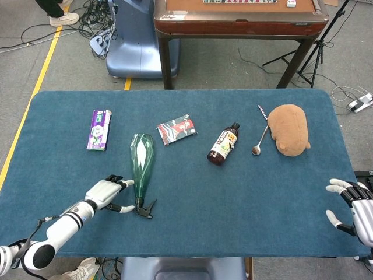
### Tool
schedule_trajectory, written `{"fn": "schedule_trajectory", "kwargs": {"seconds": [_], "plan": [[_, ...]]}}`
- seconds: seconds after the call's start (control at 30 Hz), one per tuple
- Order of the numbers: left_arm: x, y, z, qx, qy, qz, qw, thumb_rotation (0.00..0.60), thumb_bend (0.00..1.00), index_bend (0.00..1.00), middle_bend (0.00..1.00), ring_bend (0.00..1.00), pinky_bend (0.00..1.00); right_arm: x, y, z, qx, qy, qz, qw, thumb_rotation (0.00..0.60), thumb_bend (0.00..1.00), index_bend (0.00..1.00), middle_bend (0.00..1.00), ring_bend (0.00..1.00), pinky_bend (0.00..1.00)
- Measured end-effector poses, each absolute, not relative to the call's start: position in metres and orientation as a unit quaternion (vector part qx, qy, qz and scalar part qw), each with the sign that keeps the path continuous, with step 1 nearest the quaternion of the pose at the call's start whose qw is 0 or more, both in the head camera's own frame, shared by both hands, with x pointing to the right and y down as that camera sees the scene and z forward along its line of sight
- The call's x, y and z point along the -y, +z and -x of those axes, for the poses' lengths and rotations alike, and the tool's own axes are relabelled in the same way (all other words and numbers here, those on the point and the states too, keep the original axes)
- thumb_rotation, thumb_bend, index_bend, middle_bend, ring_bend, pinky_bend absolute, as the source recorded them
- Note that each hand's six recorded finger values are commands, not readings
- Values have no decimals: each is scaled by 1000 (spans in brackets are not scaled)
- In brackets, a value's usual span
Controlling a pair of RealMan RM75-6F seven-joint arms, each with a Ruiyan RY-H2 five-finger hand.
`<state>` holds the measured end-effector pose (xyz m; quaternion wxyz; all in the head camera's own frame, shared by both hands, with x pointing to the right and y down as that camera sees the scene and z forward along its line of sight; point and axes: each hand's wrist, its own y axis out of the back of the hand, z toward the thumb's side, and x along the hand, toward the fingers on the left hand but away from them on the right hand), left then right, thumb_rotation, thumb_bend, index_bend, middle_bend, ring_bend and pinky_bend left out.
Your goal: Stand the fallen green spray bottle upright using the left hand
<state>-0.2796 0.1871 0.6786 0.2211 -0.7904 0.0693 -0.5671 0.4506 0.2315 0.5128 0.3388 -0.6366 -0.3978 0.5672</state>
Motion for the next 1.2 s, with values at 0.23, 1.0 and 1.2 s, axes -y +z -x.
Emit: {"fn": "schedule_trajectory", "kwargs": {"seconds": [0.23, 1.0, 1.2], "plan": [[-192, 667, 258, -84, -534, 823, 177, 153, 203, 100, 177, 0, 0, -231, 512, -451, 399, 566, 637, 340, 600, 275, 318, 248, 184, 295], [-159, 637, 239, -88, -338, 743, 571, 600, 203, 211, 143, 51, 94, -231, 512, -449, 396, 566, 638, 341, 600, 276, 318, 248, 184, 295], [-162, 655, 224, -13, -291, 707, 644, 600, 203, 199, 133, 26, 94, -231, 512, -449, 395, 568, 637, 340, 600, 275, 318, 248, 184, 295]]}}
